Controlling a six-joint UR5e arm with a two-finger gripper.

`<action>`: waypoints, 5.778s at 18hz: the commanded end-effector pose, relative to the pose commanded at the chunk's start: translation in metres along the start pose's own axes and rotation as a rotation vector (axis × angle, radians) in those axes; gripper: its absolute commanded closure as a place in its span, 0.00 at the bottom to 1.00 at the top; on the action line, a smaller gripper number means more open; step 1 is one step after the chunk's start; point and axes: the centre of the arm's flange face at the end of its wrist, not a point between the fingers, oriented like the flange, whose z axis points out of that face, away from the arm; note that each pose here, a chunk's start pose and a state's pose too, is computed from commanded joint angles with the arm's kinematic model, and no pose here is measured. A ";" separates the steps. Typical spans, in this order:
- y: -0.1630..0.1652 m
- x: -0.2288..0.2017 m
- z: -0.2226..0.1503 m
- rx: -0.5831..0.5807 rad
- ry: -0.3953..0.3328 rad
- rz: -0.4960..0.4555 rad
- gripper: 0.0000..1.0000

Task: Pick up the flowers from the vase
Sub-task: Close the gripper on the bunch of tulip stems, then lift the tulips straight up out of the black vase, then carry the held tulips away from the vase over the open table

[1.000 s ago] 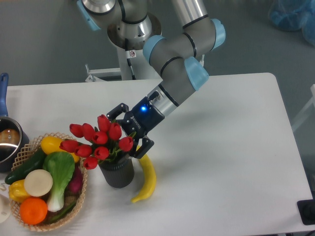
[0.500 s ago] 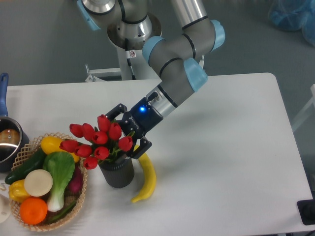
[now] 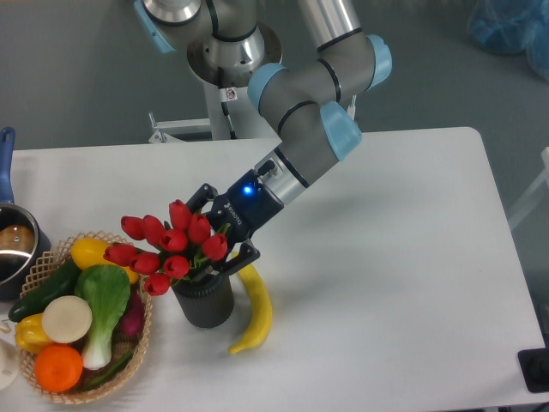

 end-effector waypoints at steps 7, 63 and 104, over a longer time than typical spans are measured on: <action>-0.002 0.000 0.000 0.023 0.002 -0.005 0.48; -0.139 -0.014 -0.073 0.368 -0.015 -0.033 0.53; -0.029 -0.069 -0.206 0.399 -0.266 -0.185 0.60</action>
